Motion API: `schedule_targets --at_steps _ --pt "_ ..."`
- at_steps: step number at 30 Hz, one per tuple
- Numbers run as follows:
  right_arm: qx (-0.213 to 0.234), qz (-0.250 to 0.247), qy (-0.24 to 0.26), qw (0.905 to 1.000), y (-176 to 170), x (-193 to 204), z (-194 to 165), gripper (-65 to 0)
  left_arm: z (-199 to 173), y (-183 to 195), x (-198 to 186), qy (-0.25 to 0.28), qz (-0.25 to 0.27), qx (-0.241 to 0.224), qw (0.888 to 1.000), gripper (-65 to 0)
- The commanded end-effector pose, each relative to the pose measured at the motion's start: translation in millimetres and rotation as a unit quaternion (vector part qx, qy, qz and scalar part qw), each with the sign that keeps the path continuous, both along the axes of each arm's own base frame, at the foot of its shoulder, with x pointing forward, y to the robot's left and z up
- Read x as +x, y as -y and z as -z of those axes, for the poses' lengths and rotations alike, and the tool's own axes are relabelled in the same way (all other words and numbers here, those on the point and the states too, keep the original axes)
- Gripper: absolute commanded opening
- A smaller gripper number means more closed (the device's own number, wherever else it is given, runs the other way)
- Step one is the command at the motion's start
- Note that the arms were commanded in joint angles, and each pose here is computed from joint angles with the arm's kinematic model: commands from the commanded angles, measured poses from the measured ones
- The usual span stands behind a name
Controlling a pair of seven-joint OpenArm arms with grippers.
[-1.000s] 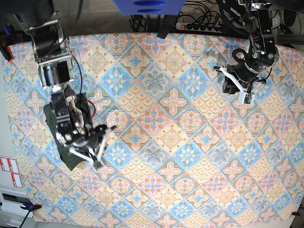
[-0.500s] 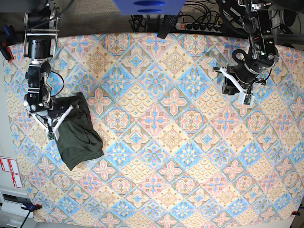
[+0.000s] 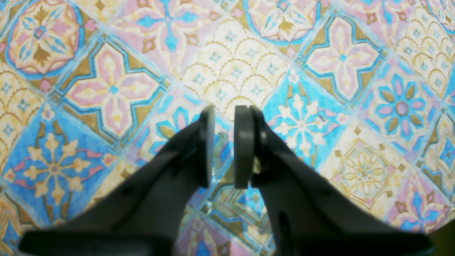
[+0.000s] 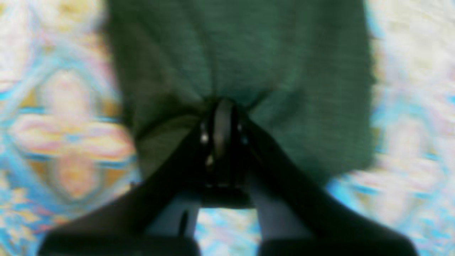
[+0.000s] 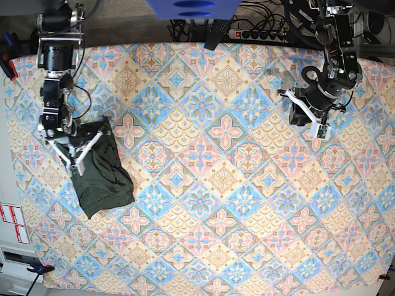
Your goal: Fold the T-shirt properly
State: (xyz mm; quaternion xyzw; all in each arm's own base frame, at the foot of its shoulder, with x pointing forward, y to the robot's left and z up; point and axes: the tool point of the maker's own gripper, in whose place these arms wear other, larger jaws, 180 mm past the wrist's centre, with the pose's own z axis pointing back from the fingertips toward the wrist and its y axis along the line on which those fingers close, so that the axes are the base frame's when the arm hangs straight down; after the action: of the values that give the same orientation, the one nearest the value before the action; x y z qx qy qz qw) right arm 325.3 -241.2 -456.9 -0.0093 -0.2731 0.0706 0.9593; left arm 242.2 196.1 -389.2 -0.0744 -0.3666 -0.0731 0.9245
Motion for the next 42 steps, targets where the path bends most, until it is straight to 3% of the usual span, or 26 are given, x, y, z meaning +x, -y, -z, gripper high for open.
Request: schedule_targets --at_steps 1,6,22,33,42 --pt "-0.001 -0.002 0.021 0.9998 3 12 -12 -65.0 -10 -1 6 0.020 0.003 0.001 1.000 -56.5" --pt "0.020 -0.004 0.023 0.9995 -17 15 -9 -65.0 -10 -1 6 0.020 0.003 0.001 1.000 -56.5" --pt "0.023 -0.004 0.023 0.9994 -21 16 -9 -65.0 -10 0 6 0.020 0.003 0.000 1.000 -56.5" --pt "0.066 -0.009 0.022 0.9975 -63 16 -2 -65.0 -8 0 3 0.016 0.003 0.000 1.000 -56.5" --pt "0.062 -0.010 0.046 0.9970 -61 25 -18 -65.0 -10 1 0 0.016 0.004 0.001 1.000 -56.5"
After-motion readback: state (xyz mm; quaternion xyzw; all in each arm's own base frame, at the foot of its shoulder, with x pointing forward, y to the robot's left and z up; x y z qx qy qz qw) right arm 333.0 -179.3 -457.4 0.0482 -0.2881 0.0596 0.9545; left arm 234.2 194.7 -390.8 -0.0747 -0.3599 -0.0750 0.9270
